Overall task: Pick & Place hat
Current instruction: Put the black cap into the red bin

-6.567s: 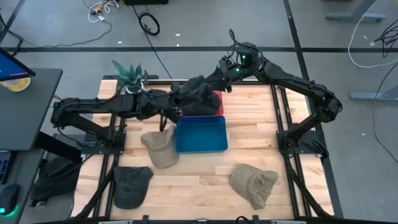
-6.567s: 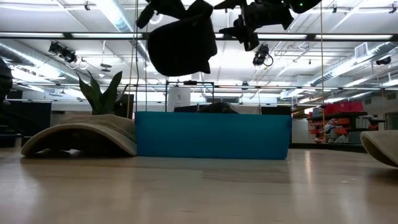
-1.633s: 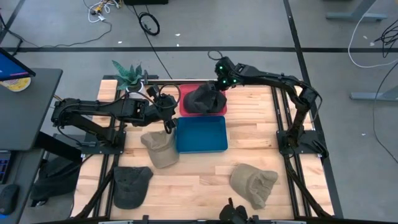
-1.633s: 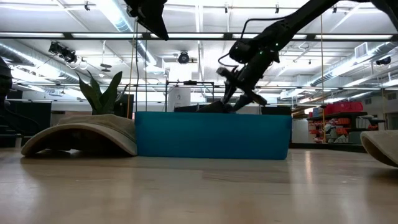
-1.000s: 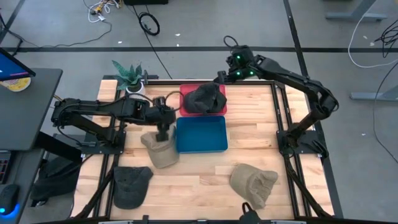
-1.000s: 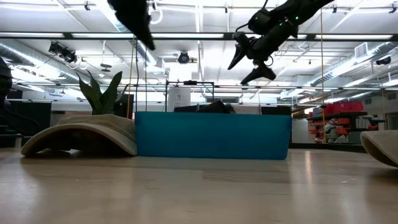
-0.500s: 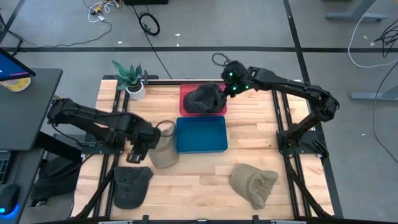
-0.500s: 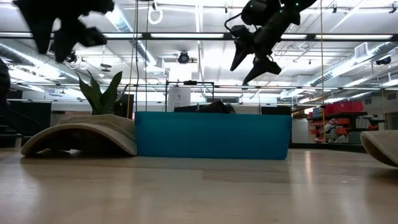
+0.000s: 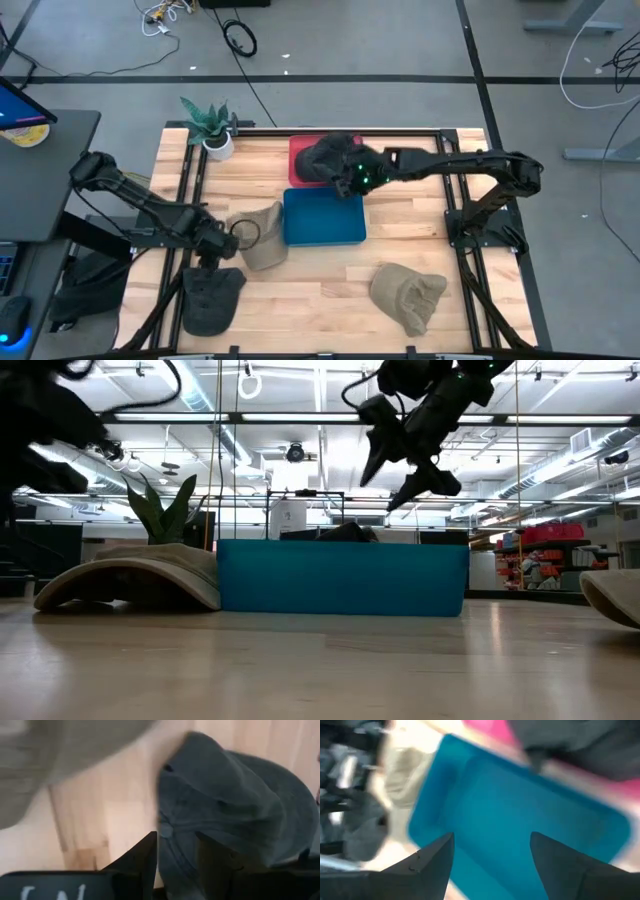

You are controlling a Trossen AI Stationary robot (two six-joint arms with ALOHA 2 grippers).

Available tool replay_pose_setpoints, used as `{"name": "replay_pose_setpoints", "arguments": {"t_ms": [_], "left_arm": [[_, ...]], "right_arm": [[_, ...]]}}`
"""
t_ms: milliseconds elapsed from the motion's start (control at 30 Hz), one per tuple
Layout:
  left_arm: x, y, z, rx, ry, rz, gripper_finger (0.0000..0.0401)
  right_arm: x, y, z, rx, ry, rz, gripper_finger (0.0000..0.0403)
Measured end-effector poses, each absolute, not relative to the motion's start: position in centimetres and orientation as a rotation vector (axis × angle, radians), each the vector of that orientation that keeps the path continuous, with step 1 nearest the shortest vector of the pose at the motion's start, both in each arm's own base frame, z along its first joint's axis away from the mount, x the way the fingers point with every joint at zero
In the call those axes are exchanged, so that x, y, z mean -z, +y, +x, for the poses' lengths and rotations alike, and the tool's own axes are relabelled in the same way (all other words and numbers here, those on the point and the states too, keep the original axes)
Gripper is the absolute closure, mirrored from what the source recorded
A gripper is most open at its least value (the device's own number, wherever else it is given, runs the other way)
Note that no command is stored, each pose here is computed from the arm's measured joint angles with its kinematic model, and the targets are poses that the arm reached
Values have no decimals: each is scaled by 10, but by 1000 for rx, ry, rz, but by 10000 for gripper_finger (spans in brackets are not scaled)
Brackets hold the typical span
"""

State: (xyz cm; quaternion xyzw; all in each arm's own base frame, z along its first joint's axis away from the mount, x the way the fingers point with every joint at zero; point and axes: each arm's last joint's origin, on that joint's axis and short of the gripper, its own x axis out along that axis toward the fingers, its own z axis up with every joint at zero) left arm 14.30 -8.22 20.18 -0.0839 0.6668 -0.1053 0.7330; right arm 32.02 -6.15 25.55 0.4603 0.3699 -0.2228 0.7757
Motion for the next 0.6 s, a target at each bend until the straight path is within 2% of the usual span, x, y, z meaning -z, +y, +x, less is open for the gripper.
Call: {"name": "replay_pose_setpoints", "arguments": {"t_ms": [233, 467, 600], "left_arm": [[-204, -118, 136, 420, 1329, -42, 271], [-194, -128, 124, 243, 1337, 110, 264], [-188, -134, 124, 214, 1379, 82, 233]], "right_arm": [[-250, -33, 331, 384, 717, 1045, 140], [-249, -23, 332, 362, 723, 1035, 140], [-249, -24, 332, 362, 722, 1035, 140]]}}
